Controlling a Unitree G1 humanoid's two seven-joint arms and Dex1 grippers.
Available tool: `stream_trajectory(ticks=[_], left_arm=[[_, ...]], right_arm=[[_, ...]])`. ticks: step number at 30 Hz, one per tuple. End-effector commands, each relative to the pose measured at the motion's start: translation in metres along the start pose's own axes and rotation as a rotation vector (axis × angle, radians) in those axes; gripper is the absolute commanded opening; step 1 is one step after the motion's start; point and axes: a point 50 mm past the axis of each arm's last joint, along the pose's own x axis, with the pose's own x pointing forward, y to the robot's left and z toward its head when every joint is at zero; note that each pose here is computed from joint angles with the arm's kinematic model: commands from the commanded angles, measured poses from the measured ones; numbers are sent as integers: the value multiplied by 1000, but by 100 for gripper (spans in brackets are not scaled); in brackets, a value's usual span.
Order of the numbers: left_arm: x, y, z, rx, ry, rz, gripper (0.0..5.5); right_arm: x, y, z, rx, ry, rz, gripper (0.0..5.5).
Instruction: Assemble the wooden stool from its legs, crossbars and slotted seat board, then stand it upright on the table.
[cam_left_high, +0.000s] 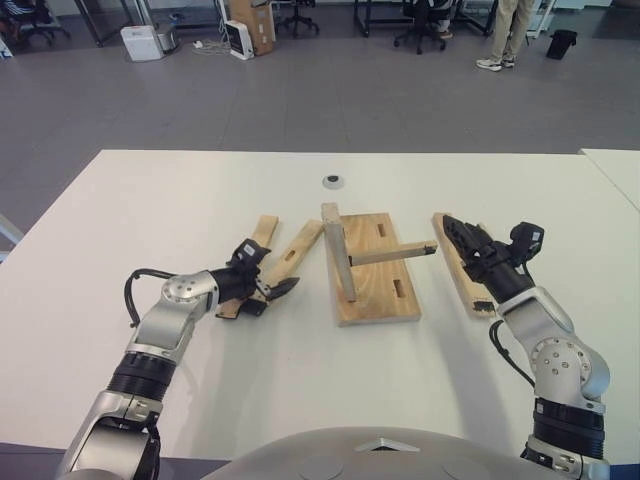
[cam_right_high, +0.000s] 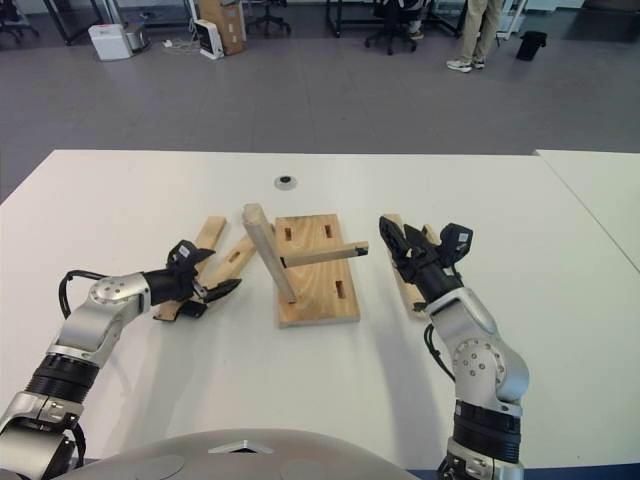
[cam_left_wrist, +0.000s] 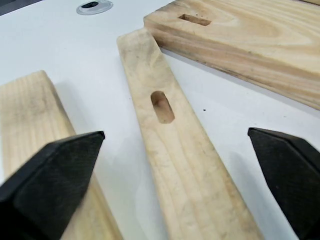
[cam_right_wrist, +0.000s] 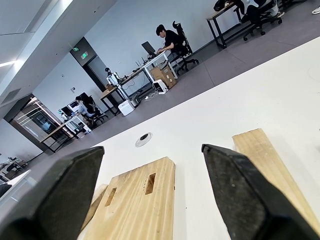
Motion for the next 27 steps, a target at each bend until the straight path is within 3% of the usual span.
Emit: stream_trajectory(ticks=[1, 5, 16, 21, 27], left_arm=[[-1, -8, -11, 40, 160, -63, 527], [-11, -8, -26, 8, 284, -104, 458], [-27, 42, -25, -30, 304, 76, 294], [-12, 62, 24, -112, 67, 104, 214], [-8, 68, 127, -237, -381, -83, 208]], right_arm=[[0, 2, -2, 7, -10, -10, 364], [-1, 4, -6, 17, -12, -16, 364], [-1, 3, -9, 24, -28, -30, 364], [-1, 2, -8, 26, -47, -44, 364], [2, 7, 24, 87, -171, -7, 364]])
